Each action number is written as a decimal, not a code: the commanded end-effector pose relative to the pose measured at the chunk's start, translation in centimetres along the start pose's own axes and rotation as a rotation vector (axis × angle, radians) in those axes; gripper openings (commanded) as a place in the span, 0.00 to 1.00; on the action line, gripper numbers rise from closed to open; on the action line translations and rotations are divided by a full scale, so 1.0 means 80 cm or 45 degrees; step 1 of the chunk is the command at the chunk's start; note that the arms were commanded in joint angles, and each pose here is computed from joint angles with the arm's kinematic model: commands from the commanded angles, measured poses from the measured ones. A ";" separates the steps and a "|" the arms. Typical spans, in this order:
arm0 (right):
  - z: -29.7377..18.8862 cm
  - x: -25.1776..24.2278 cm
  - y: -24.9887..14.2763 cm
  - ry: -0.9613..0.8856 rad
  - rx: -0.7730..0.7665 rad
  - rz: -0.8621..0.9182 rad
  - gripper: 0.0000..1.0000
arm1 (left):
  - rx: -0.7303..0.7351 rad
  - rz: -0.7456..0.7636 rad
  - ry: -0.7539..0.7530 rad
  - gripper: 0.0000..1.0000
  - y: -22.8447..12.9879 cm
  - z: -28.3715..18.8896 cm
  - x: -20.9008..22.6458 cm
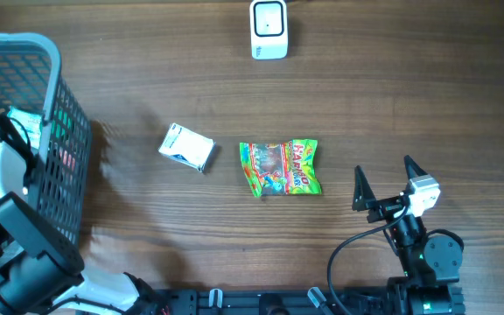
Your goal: Scan the item barcode
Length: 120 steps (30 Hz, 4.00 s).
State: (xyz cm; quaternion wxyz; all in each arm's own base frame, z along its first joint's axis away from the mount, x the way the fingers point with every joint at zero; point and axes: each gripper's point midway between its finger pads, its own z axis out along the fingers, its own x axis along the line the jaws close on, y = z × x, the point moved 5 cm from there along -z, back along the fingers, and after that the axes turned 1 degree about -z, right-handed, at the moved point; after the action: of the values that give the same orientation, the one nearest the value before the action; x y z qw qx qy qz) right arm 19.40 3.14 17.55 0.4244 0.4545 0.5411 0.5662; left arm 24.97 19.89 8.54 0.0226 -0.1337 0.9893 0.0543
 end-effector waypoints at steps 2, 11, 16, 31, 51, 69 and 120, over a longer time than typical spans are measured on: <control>0.000 0.001 0.002 0.000 -0.015 -0.020 1.00 | 0.020 0.013 0.110 0.04 -0.010 0.028 0.026; 0.000 0.001 0.002 0.000 -0.015 -0.020 1.00 | -0.087 -0.010 -0.171 0.04 0.015 -0.117 -0.010; 0.000 0.001 0.002 0.000 -0.015 -0.020 1.00 | -0.251 -0.016 -0.564 0.04 0.025 -0.285 -0.002; 0.000 0.001 0.002 0.000 -0.015 -0.020 1.00 | 0.074 0.991 -0.802 0.04 -0.270 -0.325 0.053; 0.000 0.001 0.002 0.000 -0.015 -0.020 1.00 | 0.208 0.982 -0.752 1.00 -0.402 -0.245 0.072; 0.000 0.001 0.002 0.001 -0.015 -0.020 1.00 | -0.626 0.625 -0.845 1.00 -0.008 -0.308 -0.062; 0.000 0.001 0.002 0.000 -0.015 -0.020 1.00 | -0.150 0.873 -0.485 0.61 0.017 -0.158 -0.114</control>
State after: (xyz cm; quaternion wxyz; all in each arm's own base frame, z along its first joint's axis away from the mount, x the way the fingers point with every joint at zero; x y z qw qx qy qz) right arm 19.40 3.14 17.55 0.4243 0.4546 0.5412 0.5661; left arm 34.57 20.41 15.99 0.1428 0.2410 0.9558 0.0895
